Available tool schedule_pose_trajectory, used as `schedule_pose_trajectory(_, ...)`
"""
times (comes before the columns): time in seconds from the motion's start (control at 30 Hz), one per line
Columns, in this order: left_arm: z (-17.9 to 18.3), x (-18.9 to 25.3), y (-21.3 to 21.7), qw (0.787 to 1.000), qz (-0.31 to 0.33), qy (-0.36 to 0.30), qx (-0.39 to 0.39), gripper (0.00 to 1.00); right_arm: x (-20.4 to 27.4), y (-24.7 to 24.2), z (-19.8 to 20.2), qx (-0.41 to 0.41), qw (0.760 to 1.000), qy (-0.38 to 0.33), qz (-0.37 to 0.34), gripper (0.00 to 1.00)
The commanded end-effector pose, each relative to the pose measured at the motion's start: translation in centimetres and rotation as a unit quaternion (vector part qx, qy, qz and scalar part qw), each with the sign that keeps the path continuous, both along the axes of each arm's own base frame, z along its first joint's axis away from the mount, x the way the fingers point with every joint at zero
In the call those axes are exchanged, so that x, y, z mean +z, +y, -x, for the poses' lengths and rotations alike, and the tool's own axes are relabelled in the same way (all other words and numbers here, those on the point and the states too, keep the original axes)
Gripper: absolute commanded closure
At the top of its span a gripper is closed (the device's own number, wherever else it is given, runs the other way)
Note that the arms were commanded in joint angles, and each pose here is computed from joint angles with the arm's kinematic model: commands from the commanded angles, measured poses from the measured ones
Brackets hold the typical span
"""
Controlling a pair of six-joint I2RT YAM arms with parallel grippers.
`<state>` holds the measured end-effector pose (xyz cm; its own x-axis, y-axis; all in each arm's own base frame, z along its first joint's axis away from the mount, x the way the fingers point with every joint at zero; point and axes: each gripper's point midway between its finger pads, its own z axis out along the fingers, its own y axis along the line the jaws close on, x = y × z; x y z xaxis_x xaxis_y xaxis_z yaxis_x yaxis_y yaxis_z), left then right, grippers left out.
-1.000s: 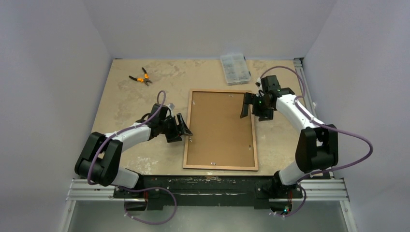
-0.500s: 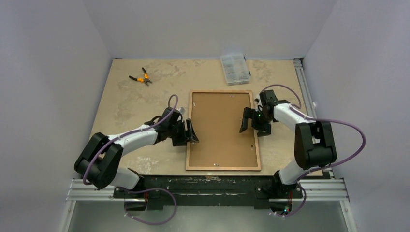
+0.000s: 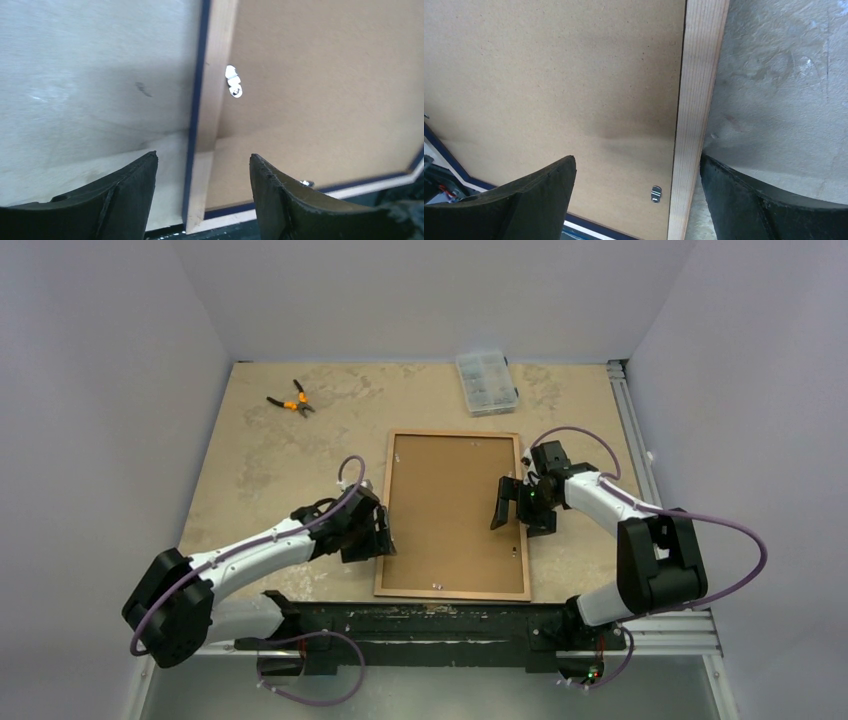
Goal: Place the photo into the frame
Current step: Install the photo frame at the center of the board.
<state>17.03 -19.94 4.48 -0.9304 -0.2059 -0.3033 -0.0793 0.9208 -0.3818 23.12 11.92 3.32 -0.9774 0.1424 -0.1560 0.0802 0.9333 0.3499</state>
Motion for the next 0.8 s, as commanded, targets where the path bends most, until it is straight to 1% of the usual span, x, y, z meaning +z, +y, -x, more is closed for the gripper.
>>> schedule_pose_trajectory(0.0,-2.4,1.3,1.4,0.997,-0.057,-0.03,0.046,0.34,-0.1,-0.4,0.2,-0.004,1.0,0.003,0.013,0.08)
schedule_pose_trajectory(0.1,-3.7,1.8,0.6,0.996,-0.063,-0.036,0.047,0.34,-0.2,-0.4,0.0,-0.003,1.0,0.002,0.016,0.08)
schedule_pose_trajectory(0.27,-5.5,1.9,-1.3,0.997,-0.056,-0.04,0.039,0.35,-0.1,-0.5,-0.4,-0.002,1.0,0.0,0.02,0.08)
schedule_pose_trajectory(0.37,-6.2,1.2,-1.6,0.996,-0.073,-0.033,0.039,0.37,-0.2,-0.5,-0.4,0.0,1.0,0.002,0.02,0.08)
schedule_pose_trajectory(0.57,-6.3,-0.1,-0.6,0.991,-0.123,-0.01,0.05,0.49,-0.2,-0.4,-0.5,0.004,1.0,0.001,0.019,0.08)
schedule_pose_trajectory(0.63,-6.4,-0.6,-0.8,0.991,-0.122,-0.007,0.046,0.51,-0.2,-0.3,-0.6,0.004,1.0,0.002,0.016,0.09)
schedule_pose_trajectory(0.77,-6.4,-1.6,-1.7,0.993,-0.11,0.003,0.034,0.61,-0.2,-0.2,-0.6,0.007,1.0,0.003,0.015,0.09)
